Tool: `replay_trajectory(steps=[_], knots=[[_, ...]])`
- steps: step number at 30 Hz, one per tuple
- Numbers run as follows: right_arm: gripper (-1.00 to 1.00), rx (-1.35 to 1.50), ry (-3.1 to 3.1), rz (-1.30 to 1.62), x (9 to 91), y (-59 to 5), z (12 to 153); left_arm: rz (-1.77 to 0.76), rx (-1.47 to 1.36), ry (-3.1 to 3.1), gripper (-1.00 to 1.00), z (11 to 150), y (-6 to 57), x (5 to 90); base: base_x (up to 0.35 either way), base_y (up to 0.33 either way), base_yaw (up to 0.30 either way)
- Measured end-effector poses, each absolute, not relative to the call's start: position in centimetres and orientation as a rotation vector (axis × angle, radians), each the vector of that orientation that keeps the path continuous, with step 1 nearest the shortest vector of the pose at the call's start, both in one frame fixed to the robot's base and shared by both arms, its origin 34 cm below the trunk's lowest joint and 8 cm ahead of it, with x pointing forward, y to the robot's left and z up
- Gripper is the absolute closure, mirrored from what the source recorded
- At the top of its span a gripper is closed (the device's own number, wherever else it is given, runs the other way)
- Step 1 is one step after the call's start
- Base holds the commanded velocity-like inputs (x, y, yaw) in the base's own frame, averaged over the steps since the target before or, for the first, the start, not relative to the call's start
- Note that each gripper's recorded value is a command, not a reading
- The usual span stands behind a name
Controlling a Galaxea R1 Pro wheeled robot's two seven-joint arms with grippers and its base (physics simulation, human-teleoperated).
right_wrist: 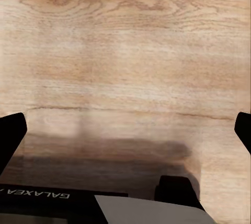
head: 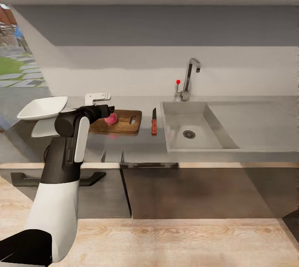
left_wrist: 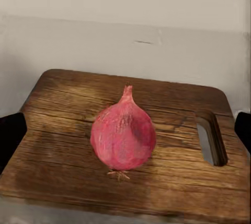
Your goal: In the kitchen, take the Vidalia onion out of the sink, dice it on the chopping board with the paring knife, put the diced onion into the bowl on the countertop, then place both the paring knife and the chopping board into the sink.
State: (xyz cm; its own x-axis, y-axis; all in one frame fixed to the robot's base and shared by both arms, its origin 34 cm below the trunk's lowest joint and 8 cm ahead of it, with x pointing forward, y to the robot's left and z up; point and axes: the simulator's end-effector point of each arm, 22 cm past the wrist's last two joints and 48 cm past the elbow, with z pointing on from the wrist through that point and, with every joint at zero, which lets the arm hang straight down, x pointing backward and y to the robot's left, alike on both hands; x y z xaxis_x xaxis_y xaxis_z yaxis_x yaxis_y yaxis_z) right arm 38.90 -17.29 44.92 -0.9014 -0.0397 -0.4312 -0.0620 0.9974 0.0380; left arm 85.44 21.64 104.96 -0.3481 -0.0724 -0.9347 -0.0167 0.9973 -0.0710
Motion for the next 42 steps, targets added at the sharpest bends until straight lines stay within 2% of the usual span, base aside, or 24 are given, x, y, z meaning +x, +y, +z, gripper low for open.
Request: replay_trajectory(steps=[29, 42], knots=[[-1.00, -0.071, 2.694, 0.068, 38.9, -17.3, 44.9, -0.047, -0.058, 1.987, -1.00, 101.7, 21.6, 85.1, -0.334, 0.000, 0.000], [-1.00, -0.070, 2.692, 0.065, 39.0, -17.5, 45.0, -0.048, -0.058, 2.081, -1.00, 96.2, 21.5, 83.2, -0.057, 0.000, 0.000]])
